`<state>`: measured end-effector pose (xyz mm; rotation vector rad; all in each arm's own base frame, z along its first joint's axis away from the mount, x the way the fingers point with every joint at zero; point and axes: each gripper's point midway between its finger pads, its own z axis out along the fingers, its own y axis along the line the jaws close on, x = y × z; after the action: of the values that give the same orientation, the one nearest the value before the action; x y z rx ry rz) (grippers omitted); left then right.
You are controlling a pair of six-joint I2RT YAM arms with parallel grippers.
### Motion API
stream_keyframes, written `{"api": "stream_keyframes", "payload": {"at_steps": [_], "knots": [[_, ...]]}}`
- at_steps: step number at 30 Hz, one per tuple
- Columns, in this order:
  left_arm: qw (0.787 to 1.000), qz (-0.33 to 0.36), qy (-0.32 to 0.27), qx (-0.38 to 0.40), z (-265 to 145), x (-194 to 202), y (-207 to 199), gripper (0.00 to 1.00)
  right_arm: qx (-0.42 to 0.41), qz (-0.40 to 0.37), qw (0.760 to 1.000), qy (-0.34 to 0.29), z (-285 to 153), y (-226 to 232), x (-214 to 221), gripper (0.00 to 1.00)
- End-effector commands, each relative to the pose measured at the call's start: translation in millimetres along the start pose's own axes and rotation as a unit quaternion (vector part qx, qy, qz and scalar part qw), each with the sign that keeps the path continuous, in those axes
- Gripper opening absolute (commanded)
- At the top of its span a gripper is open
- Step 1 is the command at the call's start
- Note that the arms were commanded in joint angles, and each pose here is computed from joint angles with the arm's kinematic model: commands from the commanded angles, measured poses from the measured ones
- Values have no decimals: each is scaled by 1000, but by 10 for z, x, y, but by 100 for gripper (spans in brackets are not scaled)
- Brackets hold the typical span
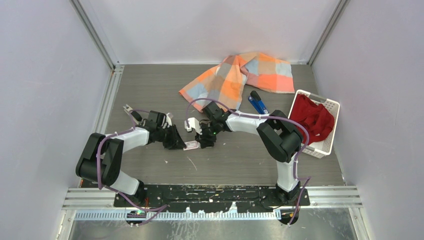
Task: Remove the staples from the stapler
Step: Close the staple box at the center of the board.
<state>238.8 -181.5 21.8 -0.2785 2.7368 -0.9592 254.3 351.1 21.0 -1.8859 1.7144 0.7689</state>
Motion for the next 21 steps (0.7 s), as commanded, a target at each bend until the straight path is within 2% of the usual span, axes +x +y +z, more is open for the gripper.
{"api": "stream_keyframes", "payload": {"at_steps": [1, 21], "knots": [[1000, 14, -14, 19, -8, -128, -109, 19, 13, 10, 1000, -15, -16, -13, -101, 33], [1000, 18, -15, 19, -6, -148, -124, 19, -22, -42, 999, 4, 41, 186, -24, 33]]}}
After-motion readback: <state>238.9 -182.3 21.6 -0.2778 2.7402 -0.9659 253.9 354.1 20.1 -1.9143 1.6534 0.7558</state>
